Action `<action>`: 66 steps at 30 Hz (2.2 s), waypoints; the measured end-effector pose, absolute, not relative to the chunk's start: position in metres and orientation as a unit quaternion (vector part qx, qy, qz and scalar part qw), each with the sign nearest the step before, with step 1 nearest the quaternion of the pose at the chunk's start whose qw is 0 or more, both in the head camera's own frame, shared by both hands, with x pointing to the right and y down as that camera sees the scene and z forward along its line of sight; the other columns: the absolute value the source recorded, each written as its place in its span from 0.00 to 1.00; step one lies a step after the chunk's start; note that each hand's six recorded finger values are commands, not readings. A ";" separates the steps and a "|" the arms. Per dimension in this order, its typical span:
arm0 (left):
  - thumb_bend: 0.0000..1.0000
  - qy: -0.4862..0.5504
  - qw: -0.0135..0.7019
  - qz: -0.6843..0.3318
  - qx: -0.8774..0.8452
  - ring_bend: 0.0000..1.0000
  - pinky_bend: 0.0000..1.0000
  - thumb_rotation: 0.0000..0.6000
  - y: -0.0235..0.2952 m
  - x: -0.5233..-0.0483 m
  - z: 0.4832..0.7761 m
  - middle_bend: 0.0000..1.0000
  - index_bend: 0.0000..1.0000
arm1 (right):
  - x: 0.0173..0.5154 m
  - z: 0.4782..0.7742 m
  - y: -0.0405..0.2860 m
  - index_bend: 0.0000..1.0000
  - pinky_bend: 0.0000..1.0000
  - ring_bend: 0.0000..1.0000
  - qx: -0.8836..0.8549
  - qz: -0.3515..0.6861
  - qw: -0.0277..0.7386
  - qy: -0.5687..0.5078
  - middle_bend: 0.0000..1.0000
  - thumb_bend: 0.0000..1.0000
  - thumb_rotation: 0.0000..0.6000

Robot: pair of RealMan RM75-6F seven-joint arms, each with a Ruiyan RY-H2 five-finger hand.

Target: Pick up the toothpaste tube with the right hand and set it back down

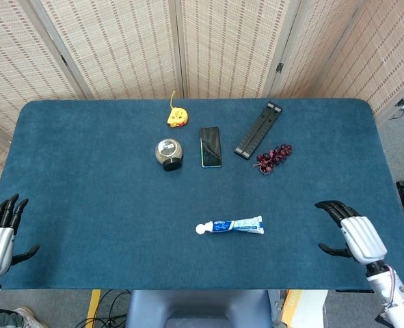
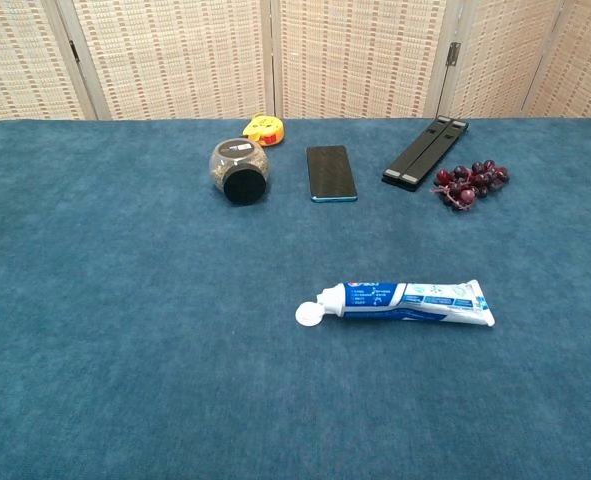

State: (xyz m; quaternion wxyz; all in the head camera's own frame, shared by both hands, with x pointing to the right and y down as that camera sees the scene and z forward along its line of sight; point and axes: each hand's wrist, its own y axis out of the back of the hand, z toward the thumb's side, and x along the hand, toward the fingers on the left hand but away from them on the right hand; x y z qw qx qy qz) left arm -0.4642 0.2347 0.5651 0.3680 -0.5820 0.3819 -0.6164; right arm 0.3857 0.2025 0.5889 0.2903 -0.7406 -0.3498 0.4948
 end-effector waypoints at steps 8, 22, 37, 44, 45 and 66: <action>0.19 0.385 0.363 -0.619 -0.580 0.00 0.13 1.00 0.239 -0.469 0.563 0.00 0.05 | 0.326 0.621 0.189 0.18 0.30 0.22 -0.771 0.478 0.311 -0.285 0.28 0.11 1.00; 0.19 0.389 0.354 -0.625 -0.577 0.00 0.13 1.00 0.245 -0.478 0.561 0.00 0.05 | 0.240 0.666 0.179 0.24 0.30 0.23 -0.795 0.460 0.334 -0.210 0.32 0.19 1.00; 0.19 0.393 0.347 -0.630 -0.572 0.00 0.13 1.00 0.249 -0.487 0.559 0.00 0.05 | 0.184 0.718 0.179 0.31 0.34 0.26 -0.790 0.480 0.346 -0.158 0.36 0.21 1.00; 0.19 0.395 0.346 -0.632 -0.570 0.00 0.13 1.00 0.251 -0.490 0.558 0.00 0.05 | 0.176 0.728 0.181 0.35 0.38 0.29 -0.789 0.486 0.344 -0.153 0.39 0.25 1.00; 0.19 0.396 0.346 -0.632 -0.569 0.00 0.13 1.00 0.251 -0.491 0.558 0.00 0.05 | 0.176 0.728 0.181 0.35 0.38 0.29 -0.789 0.486 0.344 -0.153 0.39 0.26 1.00; 0.19 0.396 0.344 -0.635 -0.567 0.00 0.13 1.00 0.253 -0.497 0.562 0.00 0.05 | 0.169 0.734 0.183 0.51 0.49 0.42 -0.786 0.490 0.345 -0.153 0.51 0.44 1.00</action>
